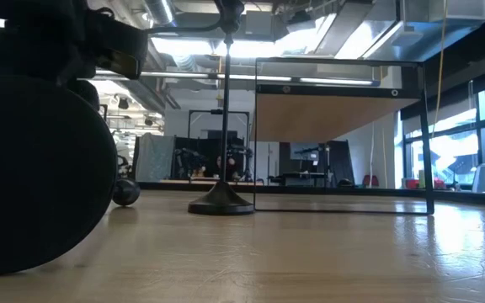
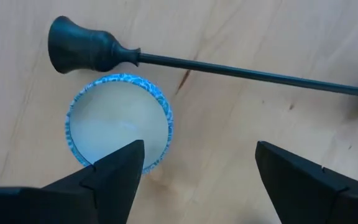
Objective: Pick & Place candle stick holders
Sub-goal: Put the top blue jar candle in the top left corner of the shelf
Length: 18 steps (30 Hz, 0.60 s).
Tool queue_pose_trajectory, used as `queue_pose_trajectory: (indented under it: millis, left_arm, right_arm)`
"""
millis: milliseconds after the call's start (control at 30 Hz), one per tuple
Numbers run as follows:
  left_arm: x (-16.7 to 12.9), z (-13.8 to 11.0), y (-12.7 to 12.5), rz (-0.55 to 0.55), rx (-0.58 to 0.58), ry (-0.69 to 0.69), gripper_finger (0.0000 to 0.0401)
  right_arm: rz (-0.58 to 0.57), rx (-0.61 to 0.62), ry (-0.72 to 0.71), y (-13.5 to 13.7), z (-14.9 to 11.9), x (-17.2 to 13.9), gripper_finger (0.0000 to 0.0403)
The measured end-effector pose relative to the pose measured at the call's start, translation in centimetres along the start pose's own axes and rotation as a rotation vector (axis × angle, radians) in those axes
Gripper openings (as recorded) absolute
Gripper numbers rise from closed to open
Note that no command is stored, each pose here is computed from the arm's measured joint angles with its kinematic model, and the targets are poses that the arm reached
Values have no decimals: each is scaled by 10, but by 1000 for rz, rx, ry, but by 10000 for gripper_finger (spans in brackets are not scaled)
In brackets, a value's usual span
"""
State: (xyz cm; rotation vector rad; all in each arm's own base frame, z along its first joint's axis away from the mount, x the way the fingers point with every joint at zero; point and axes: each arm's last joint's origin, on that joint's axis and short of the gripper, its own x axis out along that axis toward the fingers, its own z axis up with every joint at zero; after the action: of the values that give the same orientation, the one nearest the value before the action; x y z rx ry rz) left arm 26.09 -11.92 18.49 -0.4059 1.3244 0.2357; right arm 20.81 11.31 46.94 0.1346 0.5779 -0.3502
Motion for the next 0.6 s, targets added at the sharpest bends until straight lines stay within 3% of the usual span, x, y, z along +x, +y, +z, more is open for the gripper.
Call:
queue_pose_trajectory:
  millis: [400,600]
  left_arm:
    - [-2,3,3,-64,-116,76,304]
    - [-17,2,10,-45,-152,33,304]
  right_arm:
    - [-8,-4,-6,8,0,7,0]
    - [-8,-7,-7,8,0,7,0]
